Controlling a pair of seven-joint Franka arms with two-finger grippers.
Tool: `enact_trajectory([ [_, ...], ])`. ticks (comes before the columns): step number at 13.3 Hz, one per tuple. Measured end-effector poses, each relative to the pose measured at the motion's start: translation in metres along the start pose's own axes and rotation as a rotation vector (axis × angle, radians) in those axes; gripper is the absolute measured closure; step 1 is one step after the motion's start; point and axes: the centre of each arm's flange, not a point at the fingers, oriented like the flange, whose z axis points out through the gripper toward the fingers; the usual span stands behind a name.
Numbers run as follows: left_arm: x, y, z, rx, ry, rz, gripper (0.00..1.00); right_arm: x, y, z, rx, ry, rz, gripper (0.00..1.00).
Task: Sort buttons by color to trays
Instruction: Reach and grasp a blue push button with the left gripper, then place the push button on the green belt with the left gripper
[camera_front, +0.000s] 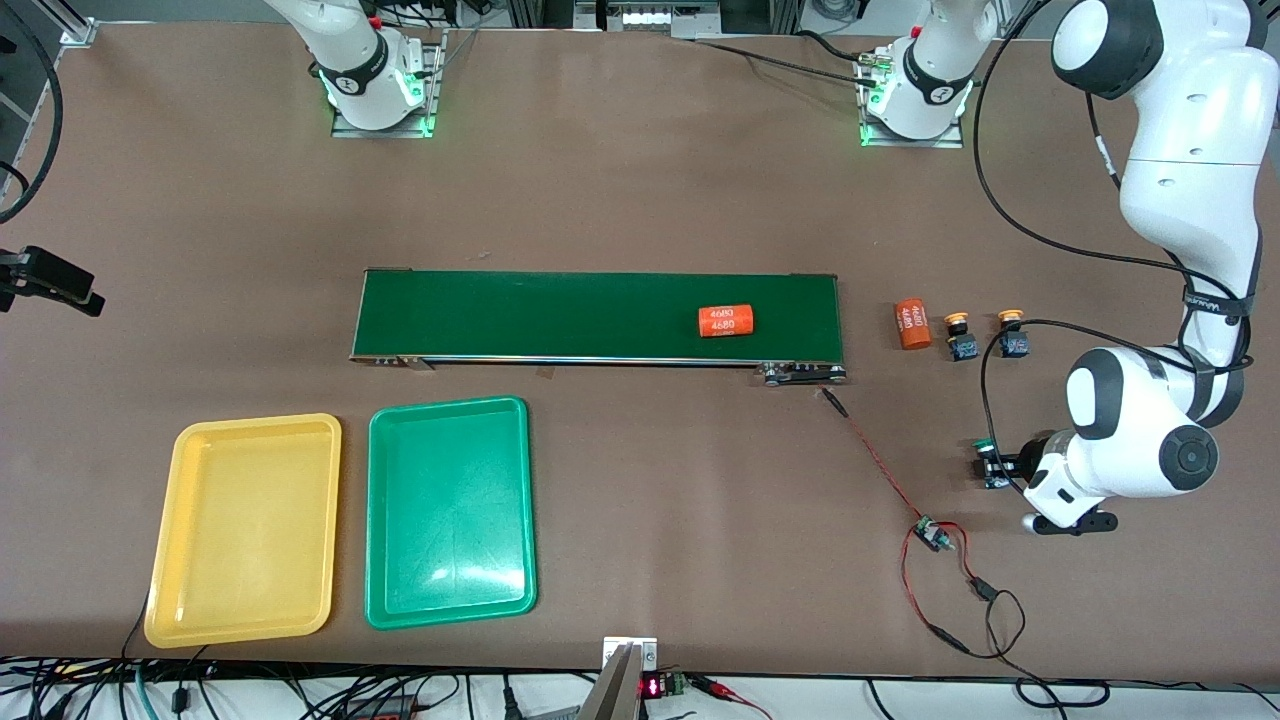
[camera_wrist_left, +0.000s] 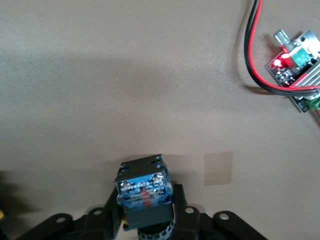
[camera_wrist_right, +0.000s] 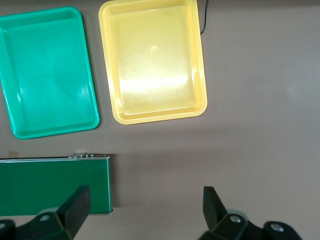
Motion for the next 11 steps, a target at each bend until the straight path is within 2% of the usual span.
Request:
enact_trajectory([
  [2, 0.000, 0.004, -0.004, 0.006, -0.003, 0.009, 0.59, 0.000, 0.000, 0.000, 0.000, 0.000, 0.000, 0.00],
  [5, -0.010, 0.033, -0.040, 0.008, -0.091, 0.047, 0.59, 0.000, 0.000, 0.000, 0.000, 0.000, 0.000, 0.00],
  [8, -0.039, 0.101, -0.096, -0.004, -0.168, 0.101, 0.59, 0.000, 0.000, 0.000, 0.001, 0.000, 0.000, 0.00],
  [11, -0.089, 0.191, -0.108, -0.004, -0.215, 0.160, 0.59, 0.000, 0.000, 0.000, 0.001, 0.000, 0.000, 0.00],
])
